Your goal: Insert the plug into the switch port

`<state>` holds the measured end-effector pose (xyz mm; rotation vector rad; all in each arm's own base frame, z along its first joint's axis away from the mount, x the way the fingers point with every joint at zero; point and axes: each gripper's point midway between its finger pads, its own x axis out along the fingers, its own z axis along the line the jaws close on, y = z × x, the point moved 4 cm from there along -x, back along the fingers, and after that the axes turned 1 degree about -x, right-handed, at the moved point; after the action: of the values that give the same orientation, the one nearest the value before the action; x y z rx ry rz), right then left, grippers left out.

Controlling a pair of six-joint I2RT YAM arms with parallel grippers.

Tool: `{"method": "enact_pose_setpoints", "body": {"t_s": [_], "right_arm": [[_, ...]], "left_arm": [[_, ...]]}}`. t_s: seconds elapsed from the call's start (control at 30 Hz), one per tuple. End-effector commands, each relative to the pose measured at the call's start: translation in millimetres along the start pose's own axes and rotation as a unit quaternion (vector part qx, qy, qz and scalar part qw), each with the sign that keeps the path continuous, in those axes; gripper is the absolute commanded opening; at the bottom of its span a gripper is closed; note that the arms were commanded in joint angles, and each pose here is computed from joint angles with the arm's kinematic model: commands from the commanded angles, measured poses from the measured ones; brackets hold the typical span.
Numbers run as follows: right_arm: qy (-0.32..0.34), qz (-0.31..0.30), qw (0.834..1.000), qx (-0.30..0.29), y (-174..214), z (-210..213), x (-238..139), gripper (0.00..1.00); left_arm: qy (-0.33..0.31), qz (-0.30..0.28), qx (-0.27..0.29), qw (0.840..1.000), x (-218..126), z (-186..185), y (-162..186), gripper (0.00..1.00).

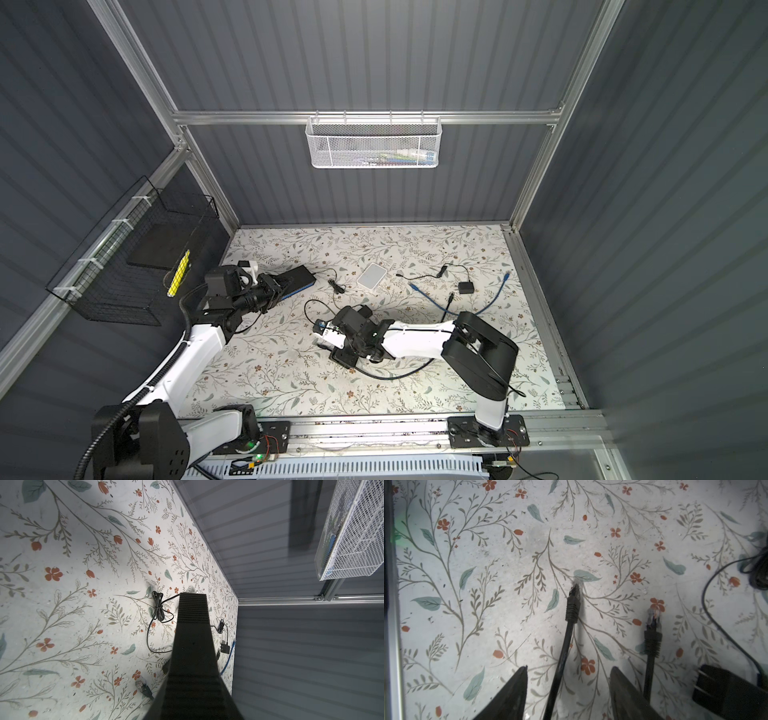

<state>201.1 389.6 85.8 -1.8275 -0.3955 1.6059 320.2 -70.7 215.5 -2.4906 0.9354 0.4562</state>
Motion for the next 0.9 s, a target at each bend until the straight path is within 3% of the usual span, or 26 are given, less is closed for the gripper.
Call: {"method": "enact_pose_setpoints", "body": {"t_s": [0.0,0.4,0.87], "right_arm": [[-0.009,-0.008,1.000,-0.010,-8,-7,10,0.64],[-0.019,-0.004,0.999,-0.026,-17,-14,35,0.62],[-0.019,-0.004,0.999,-0.027,-15,-16,46,0.49]], "left_arm": [[0.021,-0.004,0.018,1.000,-7,-11,-1,0.00],[0.020,0.004,0.017,1.000,-4,-6,2,0.00],[0.025,0.002,0.022,0.999,-7,-12,0,0.00]]}}
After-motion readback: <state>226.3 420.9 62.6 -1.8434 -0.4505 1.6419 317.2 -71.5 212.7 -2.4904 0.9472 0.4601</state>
